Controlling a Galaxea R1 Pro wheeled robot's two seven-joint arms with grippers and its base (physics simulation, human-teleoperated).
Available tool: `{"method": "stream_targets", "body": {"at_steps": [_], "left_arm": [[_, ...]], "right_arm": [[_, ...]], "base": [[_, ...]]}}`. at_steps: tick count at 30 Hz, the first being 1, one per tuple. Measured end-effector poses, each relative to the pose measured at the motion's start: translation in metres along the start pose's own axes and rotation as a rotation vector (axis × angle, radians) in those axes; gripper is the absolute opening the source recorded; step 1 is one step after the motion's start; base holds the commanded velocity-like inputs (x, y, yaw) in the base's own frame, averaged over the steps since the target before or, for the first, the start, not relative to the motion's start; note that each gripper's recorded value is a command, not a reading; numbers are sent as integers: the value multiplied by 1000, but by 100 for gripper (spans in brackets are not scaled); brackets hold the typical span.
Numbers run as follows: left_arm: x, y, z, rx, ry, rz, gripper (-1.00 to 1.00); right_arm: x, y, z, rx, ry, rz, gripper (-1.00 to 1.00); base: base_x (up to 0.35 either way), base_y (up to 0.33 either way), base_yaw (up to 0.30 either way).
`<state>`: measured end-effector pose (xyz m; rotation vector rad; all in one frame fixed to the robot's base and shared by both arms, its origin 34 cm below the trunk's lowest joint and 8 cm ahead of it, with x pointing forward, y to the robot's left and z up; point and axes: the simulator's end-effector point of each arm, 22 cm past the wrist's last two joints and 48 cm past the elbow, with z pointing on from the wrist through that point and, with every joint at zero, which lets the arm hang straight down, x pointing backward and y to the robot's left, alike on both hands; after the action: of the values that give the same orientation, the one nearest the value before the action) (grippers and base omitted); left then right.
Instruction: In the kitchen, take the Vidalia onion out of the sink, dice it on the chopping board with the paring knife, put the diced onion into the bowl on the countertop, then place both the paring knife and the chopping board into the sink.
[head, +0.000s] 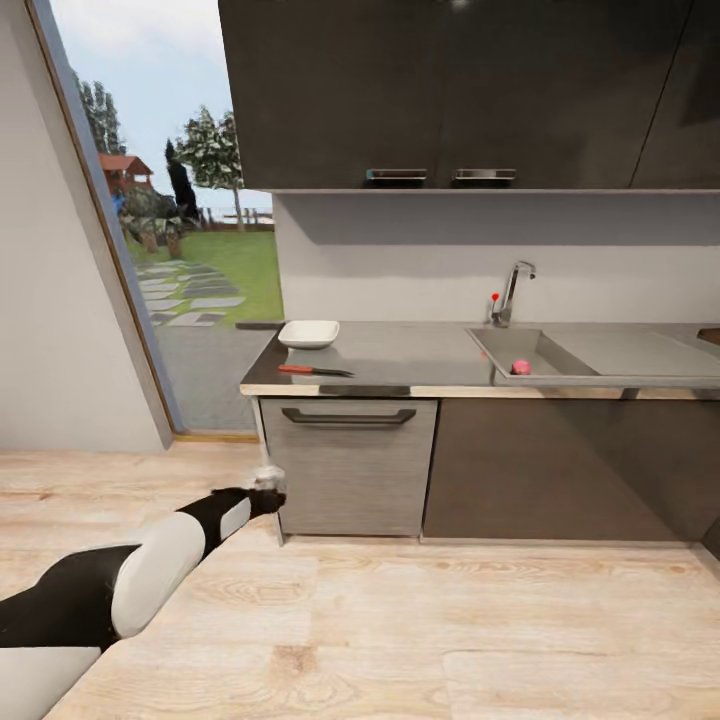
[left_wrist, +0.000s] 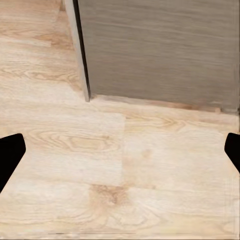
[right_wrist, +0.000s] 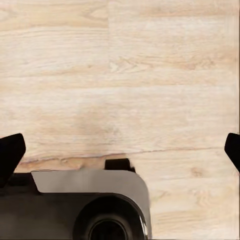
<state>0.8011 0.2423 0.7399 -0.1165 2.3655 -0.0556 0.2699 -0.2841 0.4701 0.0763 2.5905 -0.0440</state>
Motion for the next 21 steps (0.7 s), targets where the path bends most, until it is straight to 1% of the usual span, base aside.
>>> {"method": "stream_targets", "body": {"at_steps": [3, 4, 5, 7, 8, 9, 10, 15, 16, 18, 20, 21], "left_arm": [[36, 4, 5, -5, 15, -1, 100], [59, 8, 8, -10, -9, -3, 100], [78, 11, 9, -13, -28, -5, 100], [95, 17, 8, -20, -107, -8, 100], [101, 18, 7, -22, -127, -8, 100], [112, 21, 5, -26, -158, -9, 100], [118, 22, 4, -28, -170, -9, 100], [188, 34, -14, -47, -234, -11, 100], [199, 37, -19, -53, -258, -11, 100], [207, 40, -25, -59, -289, -11, 100], [224, 44, -40, -69, -351, -11, 100], [233, 48, -51, -75, -397, -10, 100]], "right_arm": [[-20, -15, 5, 16, -46, -13, 100], [-42, -28, 10, 29, -84, -21, 100], [-50, -31, 13, 31, -92, -26, 100], [-64, -35, 19, 34, -90, -29, 100], [-69, -35, 20, 34, -89, -30, 100], [-77, -37, 23, 36, -90, -31, 100], [-82, -38, 24, 36, -92, -32, 100], [-128, -38, 30, 30, -148, -38, 100], [-135, -37, 30, 29, -160, -38, 100], [-142, -36, 30, 27, -172, -38, 100], [-154, -35, 30, 24, -185, -38, 100], [-159, -33, 31, 22, -187, -38, 100]], "base": [[0, 0, 0], [0, 0, 0], [0, 0, 0], [0, 0, 0], [0, 0, 0], [0, 0, 0], [0, 0, 0], [0, 0, 0], [0, 0, 0], [0, 0, 0], [0, 0, 0], [0, 0, 0]]}}
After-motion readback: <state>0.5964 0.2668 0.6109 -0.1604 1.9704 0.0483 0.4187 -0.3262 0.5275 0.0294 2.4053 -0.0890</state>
